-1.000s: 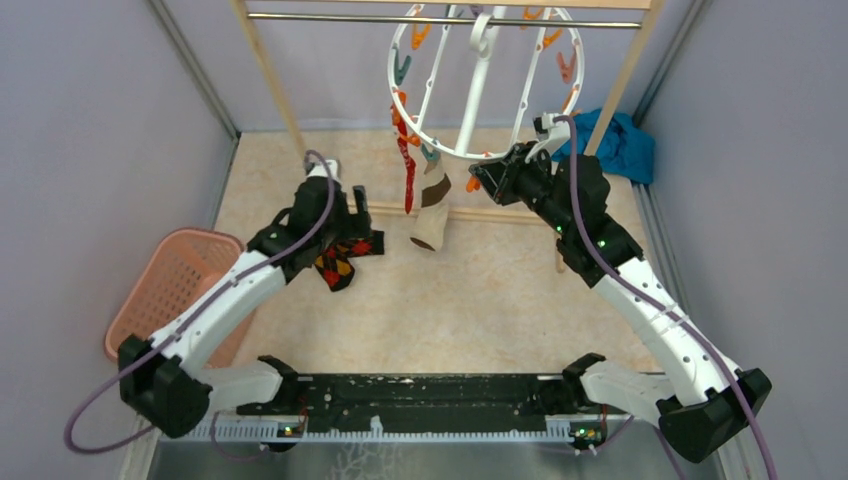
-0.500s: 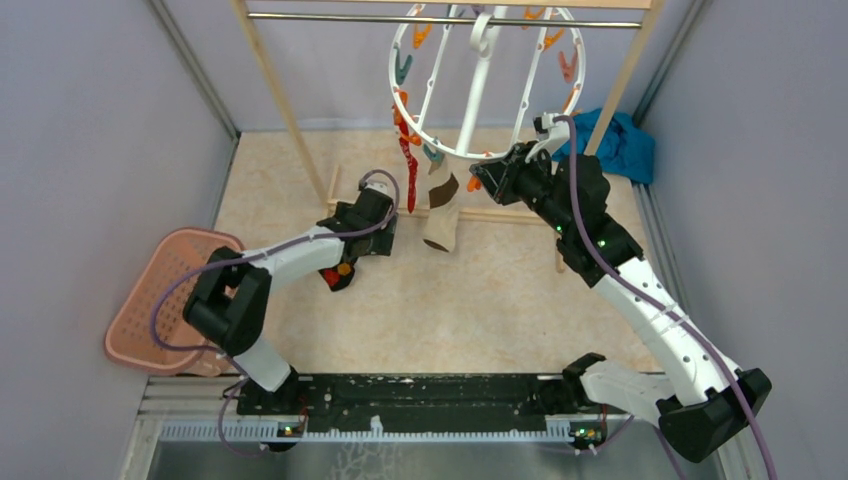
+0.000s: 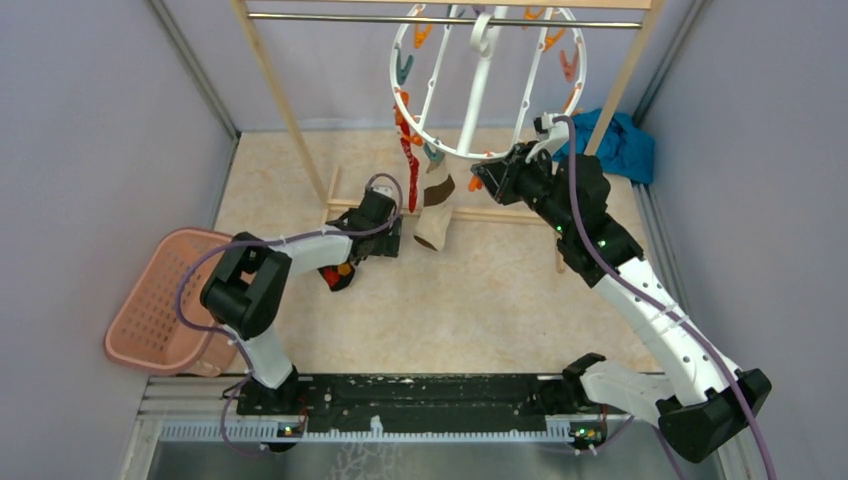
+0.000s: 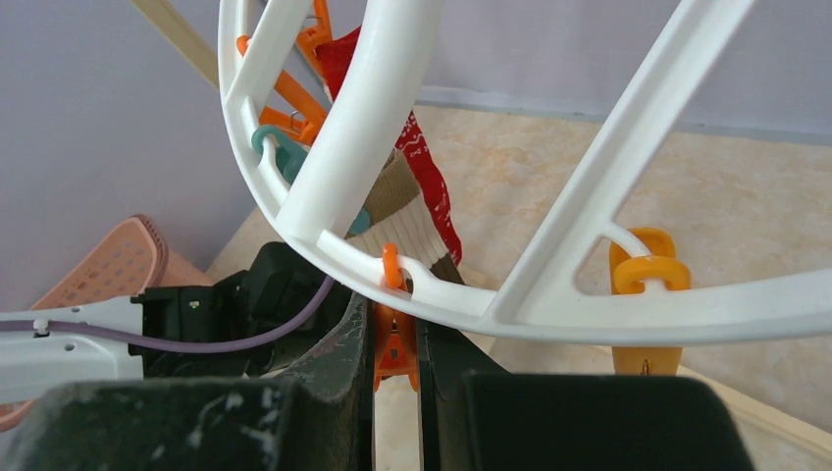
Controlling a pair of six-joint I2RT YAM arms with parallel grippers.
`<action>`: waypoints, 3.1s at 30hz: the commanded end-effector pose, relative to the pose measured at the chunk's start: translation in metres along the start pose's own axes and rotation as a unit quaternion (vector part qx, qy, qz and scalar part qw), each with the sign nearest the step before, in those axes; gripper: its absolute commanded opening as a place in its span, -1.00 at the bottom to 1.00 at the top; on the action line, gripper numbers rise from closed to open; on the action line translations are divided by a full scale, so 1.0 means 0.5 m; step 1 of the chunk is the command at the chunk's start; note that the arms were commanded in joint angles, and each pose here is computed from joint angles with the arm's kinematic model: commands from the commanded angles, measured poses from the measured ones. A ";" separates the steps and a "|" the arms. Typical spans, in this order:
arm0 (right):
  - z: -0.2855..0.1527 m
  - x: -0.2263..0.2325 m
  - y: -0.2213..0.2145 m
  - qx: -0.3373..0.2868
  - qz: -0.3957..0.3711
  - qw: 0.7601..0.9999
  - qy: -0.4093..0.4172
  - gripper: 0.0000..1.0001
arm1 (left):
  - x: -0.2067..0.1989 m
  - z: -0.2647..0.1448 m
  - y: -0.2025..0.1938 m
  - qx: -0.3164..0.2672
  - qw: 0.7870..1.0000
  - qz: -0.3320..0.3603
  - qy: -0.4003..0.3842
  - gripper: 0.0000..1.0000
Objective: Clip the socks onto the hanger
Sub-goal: Pick up the sock at the center of the board, then clamp the sock onto the hanger.
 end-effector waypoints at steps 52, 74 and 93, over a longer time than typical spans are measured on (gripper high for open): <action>-0.035 0.051 0.026 0.029 0.017 0.998 0.052 -1.00 | -0.197 -0.488 0.313 -0.358 0.815 -0.077 -0.448 -1.00; -0.030 0.050 0.036 0.022 0.014 0.999 0.045 -1.00 | -0.213 -0.477 0.264 -0.375 0.811 -0.059 -0.446 -1.00; -0.019 0.045 0.026 0.027 0.018 0.999 0.044 -1.00 | -0.212 -0.521 0.278 -0.399 0.789 -0.050 -0.465 -1.00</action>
Point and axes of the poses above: each gripper's point midway between its finger pads, its own z axis out along the fingers, its own x axis along the line the jaws close on, y = z × x, the point moved 5 cm from there along -z, back along the fingers, and after that the axes turned 9 degrees about z, right-handed, at the moved point
